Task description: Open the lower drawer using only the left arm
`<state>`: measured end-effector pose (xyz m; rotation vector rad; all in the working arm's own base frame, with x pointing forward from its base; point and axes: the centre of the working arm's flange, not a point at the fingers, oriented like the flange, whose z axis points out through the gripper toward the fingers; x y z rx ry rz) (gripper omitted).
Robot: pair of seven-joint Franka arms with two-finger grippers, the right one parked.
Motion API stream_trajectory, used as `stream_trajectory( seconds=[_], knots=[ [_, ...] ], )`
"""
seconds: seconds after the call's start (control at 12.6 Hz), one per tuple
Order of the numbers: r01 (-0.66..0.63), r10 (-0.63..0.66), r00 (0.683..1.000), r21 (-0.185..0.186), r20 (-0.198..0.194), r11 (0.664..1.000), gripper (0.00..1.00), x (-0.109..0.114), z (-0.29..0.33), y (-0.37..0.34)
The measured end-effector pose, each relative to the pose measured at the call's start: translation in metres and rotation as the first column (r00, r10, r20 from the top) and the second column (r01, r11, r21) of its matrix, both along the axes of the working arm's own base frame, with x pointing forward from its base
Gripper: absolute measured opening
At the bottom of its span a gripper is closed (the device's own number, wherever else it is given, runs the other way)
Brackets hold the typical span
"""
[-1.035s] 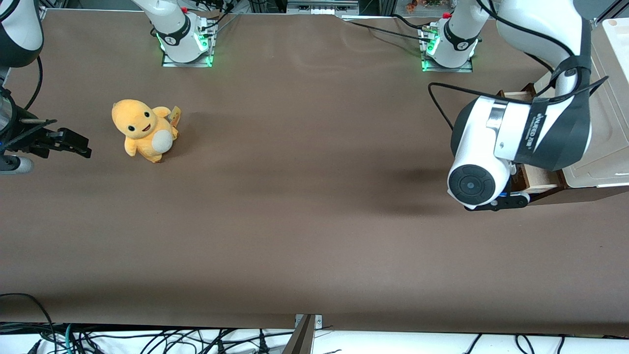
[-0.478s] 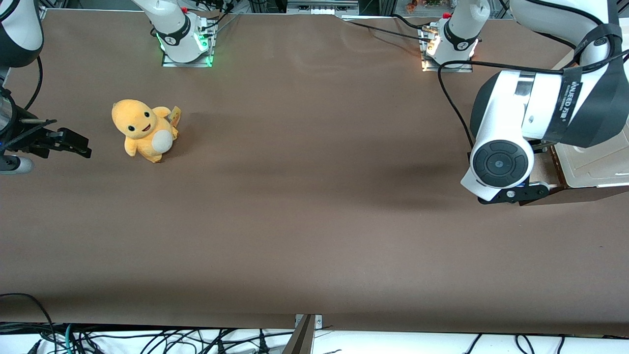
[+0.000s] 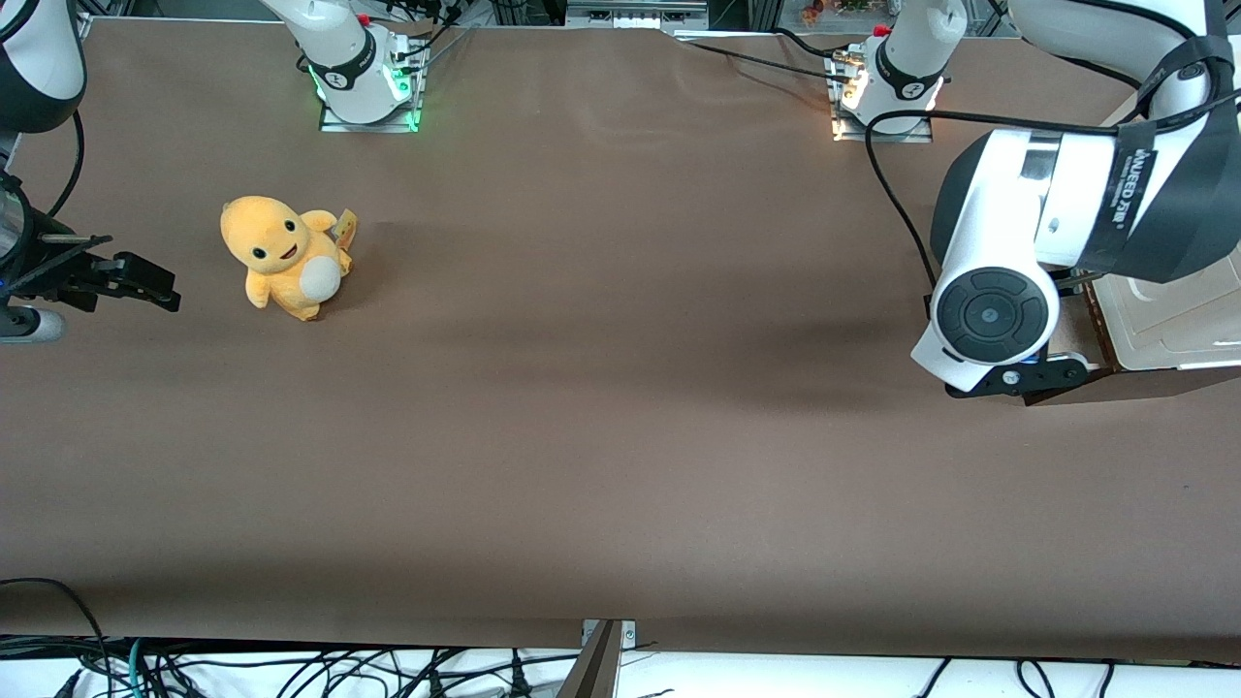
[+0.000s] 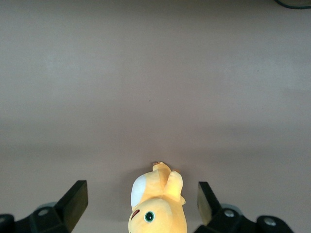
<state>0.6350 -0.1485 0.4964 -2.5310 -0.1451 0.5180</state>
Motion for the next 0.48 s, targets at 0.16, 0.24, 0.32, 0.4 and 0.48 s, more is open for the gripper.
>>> stream_trajectory(
  seconds=[0.16,0.24,0.32,0.4,0.48],
  knots=[
    [0.045,-0.046,0.999,-0.065,-0.010,0.997,1.00,0.002,0.009,0.009],
    [0.052,-0.054,0.998,-0.100,-0.012,0.994,1.00,0.004,0.011,0.015],
    [0.062,-0.064,0.998,-0.143,-0.006,0.988,1.00,0.006,0.015,0.022],
    [0.073,-0.073,0.997,-0.187,0.006,0.980,1.00,0.009,0.021,0.033],
    [0.083,-0.082,0.997,-0.218,0.015,0.972,1.00,0.010,0.028,0.045]
  ],
)
